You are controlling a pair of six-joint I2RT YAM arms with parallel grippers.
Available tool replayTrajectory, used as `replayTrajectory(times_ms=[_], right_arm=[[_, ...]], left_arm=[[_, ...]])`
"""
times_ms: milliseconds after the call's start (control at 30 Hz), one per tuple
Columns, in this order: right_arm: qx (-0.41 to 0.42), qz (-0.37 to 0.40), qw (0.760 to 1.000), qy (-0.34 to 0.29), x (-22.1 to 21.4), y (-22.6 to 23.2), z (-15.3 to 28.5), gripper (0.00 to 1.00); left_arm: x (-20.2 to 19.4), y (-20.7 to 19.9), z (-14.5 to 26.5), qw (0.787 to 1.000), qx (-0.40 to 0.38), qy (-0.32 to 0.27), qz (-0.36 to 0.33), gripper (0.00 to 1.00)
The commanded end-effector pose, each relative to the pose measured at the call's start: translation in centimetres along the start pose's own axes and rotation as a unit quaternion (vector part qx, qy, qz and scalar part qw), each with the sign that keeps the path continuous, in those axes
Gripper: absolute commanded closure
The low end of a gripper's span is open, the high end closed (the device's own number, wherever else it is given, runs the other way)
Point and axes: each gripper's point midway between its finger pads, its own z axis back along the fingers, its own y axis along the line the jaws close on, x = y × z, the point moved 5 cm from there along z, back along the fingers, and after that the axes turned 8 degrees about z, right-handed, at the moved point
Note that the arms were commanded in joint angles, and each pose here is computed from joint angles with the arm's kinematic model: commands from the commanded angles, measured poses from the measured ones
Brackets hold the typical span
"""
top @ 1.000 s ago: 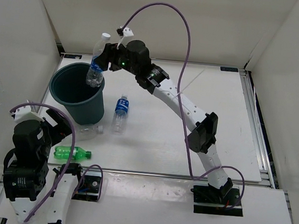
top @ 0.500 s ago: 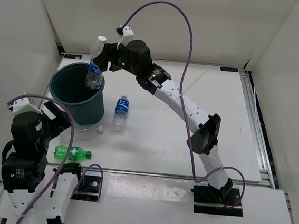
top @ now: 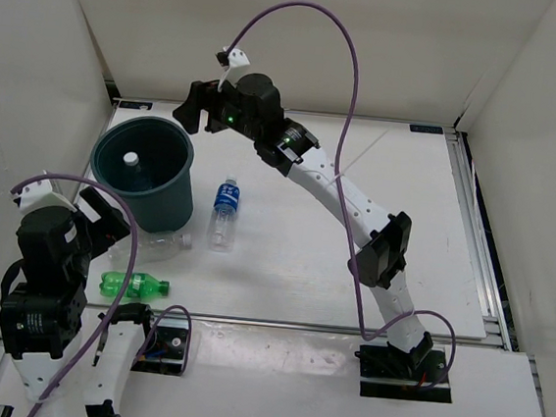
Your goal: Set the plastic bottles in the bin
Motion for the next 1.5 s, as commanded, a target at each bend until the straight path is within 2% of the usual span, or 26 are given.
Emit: replayTrajectory(times_ms=[0,33,100,200,333,500,600,733,800,1000,1100,1167,1300,1433,1467], right_arm=[[0.006,0.017,0.999,-0.049,4.0,1.0,1.9,0.12],[0.0,0.011,0.998,-0.055,4.6,1.0,2.2,0.06],[-0.015,-0.001,0.998,-0.059,4.9,0.8,2.5,0.0],[-0.054,-0.056,0.996,-0.054,5.7,-1.5,3.9,0.0],[-0.092,-0.119,0.989,-0.018,4.4,-5.1,5.4,0.0],[-0.129,-0.165,0.978,0.017,3.3,-9.0,7.4,0.0],[-0.136,-0.213,0.965,0.069,0.2,-10.8,7.9,0.0],[-0.086,-0.278,0.941,0.173,-6.5,-11.5,6.2,0.01],[-0.048,-0.304,0.925,0.224,-9.2,-10.6,5.7,0.01],[-0.058,-0.363,0.873,0.32,-17.9,-11.0,3.8,0.0],[-0.073,-0.374,0.857,0.347,-20.4,-11.7,3.6,0.0],[-0.075,-0.375,0.854,0.351,-20.7,-11.8,3.5,0.0],[-0.067,-0.404,0.825,0.389,-24.5,-12.1,3.3,0.0],[-0.068,-0.412,0.813,0.405,-26.5,-12.0,2.8,0.0],[-0.07,-0.422,0.803,0.415,-27.8,-12.2,2.8,0.0]], left_arm=[[0.1,0.4,-0.1,1.0,0.016,0.002,-0.019,0.0],[0.1,0.4,-0.1,1.0,0.016,0.002,-0.019,0.0],[0.0,0.4,-0.4,1.0,0.016,0.002,-0.019,0.0],[-0.6,0.7,-0.7,1.0,0.017,0.004,-0.016,0.0],[-1.3,0.5,-1.5,1.0,0.01,0.011,-0.011,0.0],[-2.1,0.7,-2.3,1.0,0.007,0.015,-0.014,0.0],[-2.5,0.8,-2.8,1.0,0.011,0.021,-0.011,0.0],[-2.3,0.7,-2.9,1.0,0.012,0.014,-0.005,0.0],[-2.0,0.6,-3.2,1.0,0.017,0.009,-0.004,0.0],[-1.8,0.6,-3.5,1.0,0.021,0.006,-0.014,0.0],[-1.7,0.5,-3.5,1.0,0.014,0.005,-0.018,0.0],[-1.7,0.5,-3.5,1.0,0.014,0.005,-0.018,0.0],[-2.3,0.9,-3.3,0.999,0.025,0.021,-0.023,0.0],[-2.5,1.2,-3.2,0.999,0.033,0.026,-0.026,0.0],[-2.7,1.4,-3.2,0.999,0.036,0.03,-0.027,0.0]])
